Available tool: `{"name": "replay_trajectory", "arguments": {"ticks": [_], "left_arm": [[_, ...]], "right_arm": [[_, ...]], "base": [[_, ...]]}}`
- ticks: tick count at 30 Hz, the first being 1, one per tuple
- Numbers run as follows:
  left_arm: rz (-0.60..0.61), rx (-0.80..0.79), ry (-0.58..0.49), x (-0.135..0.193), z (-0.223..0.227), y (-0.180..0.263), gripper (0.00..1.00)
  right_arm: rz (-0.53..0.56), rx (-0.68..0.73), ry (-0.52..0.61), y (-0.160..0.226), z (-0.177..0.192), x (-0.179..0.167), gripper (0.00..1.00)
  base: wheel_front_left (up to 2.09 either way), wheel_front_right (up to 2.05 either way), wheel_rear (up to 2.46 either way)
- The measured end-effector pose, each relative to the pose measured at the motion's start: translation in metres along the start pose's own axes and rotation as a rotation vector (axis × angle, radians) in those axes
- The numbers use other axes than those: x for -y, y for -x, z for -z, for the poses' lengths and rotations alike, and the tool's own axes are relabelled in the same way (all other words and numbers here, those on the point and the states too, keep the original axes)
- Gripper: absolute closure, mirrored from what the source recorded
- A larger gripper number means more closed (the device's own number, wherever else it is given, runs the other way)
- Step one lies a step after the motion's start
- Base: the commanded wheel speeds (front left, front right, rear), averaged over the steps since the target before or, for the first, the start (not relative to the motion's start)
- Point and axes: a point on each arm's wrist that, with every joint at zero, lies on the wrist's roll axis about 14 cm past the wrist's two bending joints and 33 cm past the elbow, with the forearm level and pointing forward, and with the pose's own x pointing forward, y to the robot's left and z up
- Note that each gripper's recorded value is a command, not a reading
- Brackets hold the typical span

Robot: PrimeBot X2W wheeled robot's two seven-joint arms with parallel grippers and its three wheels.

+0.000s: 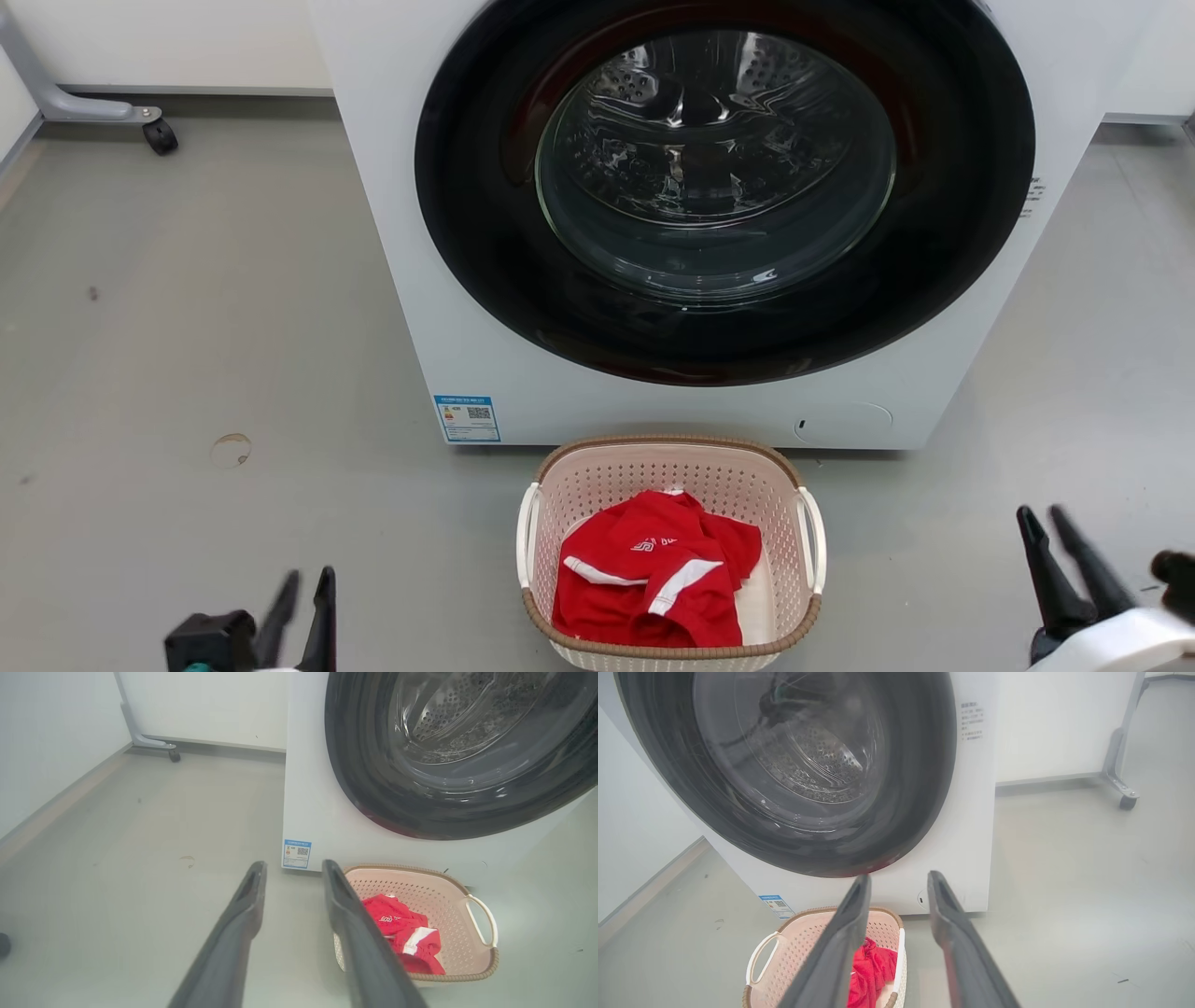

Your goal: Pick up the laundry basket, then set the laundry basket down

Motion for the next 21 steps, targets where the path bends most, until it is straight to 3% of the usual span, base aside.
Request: {"name": "replay_trajectory", "arguments": {"ticks": [4,21], "left_arm": [[0.001,-0.044,0.033,0.008,0.015,0.002,1.00],[-0.001,-0.081,0.199,0.006,0.021,-0.002,1.00]], "right_arm": [[0.016,-0.043,-0.058,0.007,0.021,-0.007,1.00],[0.084,-0.029,-0.185,0.009,0.015,0.009,1.00]], "base": [[0.00,0.00,0.00],[0.00,0.00,0.00]]}}
